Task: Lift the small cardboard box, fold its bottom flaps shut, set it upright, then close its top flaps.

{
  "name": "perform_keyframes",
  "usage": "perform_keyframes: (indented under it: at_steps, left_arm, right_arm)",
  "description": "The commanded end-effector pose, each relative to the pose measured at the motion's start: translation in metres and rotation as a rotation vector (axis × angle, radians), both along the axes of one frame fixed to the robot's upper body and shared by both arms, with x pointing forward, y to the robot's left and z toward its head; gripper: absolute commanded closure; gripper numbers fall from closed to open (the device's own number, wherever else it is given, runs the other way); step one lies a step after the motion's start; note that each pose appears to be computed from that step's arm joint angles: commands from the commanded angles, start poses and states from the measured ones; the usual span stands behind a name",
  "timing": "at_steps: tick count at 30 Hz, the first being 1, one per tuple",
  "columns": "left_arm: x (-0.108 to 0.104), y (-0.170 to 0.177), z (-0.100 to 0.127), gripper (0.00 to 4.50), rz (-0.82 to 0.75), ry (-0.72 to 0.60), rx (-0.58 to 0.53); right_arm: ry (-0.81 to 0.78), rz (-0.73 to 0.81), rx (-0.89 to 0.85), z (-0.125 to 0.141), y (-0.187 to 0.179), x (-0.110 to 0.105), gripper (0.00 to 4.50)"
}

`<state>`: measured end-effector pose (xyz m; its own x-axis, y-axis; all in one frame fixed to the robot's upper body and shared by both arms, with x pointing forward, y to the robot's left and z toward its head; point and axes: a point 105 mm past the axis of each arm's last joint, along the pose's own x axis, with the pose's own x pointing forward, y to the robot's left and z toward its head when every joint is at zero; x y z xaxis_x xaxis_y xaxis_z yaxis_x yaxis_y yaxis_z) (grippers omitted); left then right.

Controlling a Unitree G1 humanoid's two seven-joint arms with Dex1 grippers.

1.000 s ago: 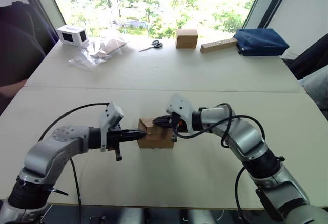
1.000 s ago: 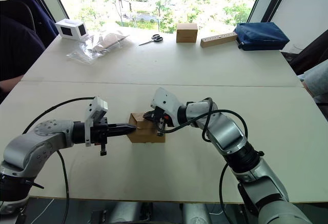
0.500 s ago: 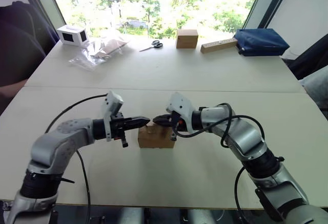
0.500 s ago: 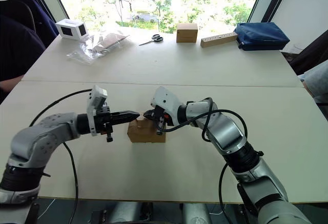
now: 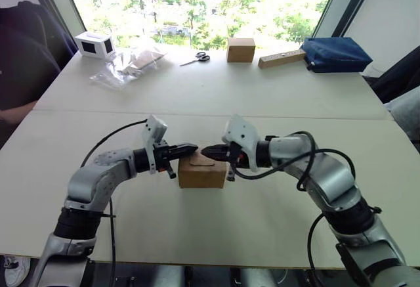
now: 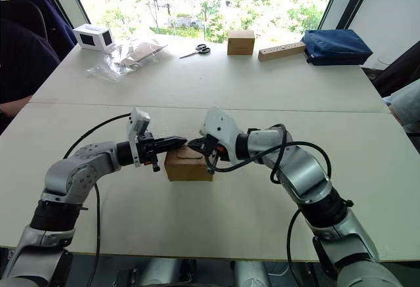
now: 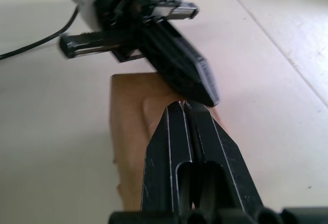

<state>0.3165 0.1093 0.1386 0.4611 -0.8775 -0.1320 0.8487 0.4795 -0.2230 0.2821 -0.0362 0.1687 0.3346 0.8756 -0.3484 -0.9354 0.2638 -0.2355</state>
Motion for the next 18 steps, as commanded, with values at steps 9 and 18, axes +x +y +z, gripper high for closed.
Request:
perform_keyframes:
  at_steps: [9, 18]
  left_arm:
    - [-0.006, -0.001, 0.014, 4.48, -0.004, 0.002, -0.05]
    - [-0.006, -0.003, 0.014, 4.48, -0.004, 0.009, -0.04]
  right_arm:
    - [-0.052, 0.048, -0.054, -0.002, 0.007, -0.016, 4.5]
    - [-0.077, 0.039, -0.093, -0.009, 0.008, -0.012, 4.5]
